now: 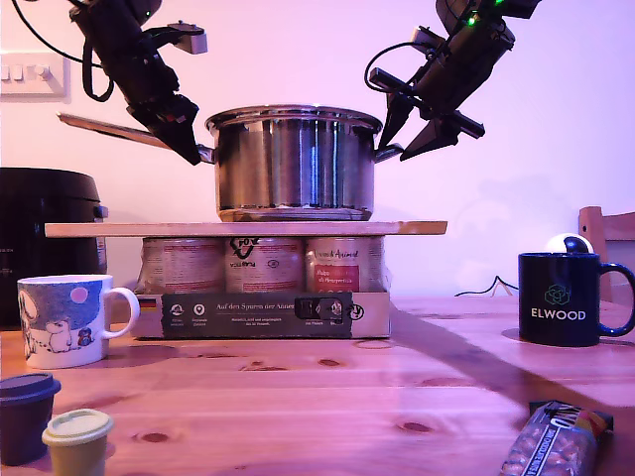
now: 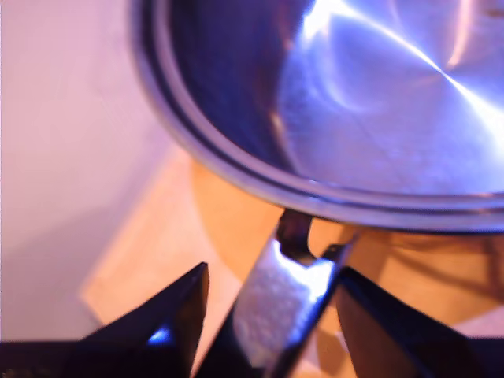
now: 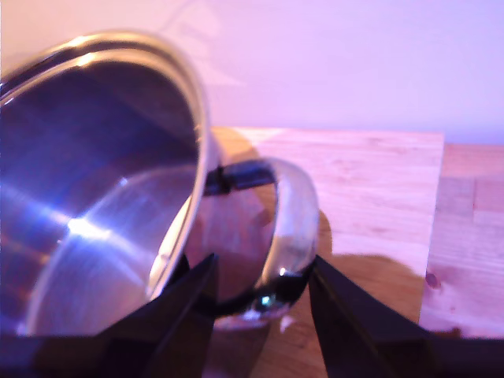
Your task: Pick up the large pot with both hands and place it on the shelf behind you
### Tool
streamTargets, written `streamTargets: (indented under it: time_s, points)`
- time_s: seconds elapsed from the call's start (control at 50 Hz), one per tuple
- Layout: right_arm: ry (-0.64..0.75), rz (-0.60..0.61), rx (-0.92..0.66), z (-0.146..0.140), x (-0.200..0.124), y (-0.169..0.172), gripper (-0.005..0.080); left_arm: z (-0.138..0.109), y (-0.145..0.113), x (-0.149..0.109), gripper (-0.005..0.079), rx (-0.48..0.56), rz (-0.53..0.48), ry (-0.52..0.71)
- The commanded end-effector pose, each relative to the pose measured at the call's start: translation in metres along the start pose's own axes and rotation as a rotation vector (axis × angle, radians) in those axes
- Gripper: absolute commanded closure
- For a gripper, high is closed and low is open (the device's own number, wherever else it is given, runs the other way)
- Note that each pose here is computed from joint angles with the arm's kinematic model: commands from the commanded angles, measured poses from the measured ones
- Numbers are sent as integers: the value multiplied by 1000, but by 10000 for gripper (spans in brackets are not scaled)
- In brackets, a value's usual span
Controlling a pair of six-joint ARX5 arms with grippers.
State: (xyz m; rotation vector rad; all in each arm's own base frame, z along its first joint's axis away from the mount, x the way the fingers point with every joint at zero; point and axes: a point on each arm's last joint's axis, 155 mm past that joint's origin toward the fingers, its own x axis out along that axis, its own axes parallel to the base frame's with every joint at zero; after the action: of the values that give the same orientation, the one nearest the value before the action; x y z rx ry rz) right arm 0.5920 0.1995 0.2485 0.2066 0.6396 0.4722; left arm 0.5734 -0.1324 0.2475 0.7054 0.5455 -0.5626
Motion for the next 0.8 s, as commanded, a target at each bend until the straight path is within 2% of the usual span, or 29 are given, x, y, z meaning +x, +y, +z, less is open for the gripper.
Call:
streamTargets:
  time_s: [0.0,0.14,0.48,0.78]
  points:
    - [55,26,-3,-20,12,8,429,36,37,-30,312,-54,115,-122]
    - [70,20,5,-24,10,5,398,34,36,-30,311,-32,115,-114]
    - [69,23,4,-20,2,8,397,28,27,-29,310,-33,89,-75]
    - [57,11,0,-5,-29,12,397,43,25,-42,310,-28,90,-95]
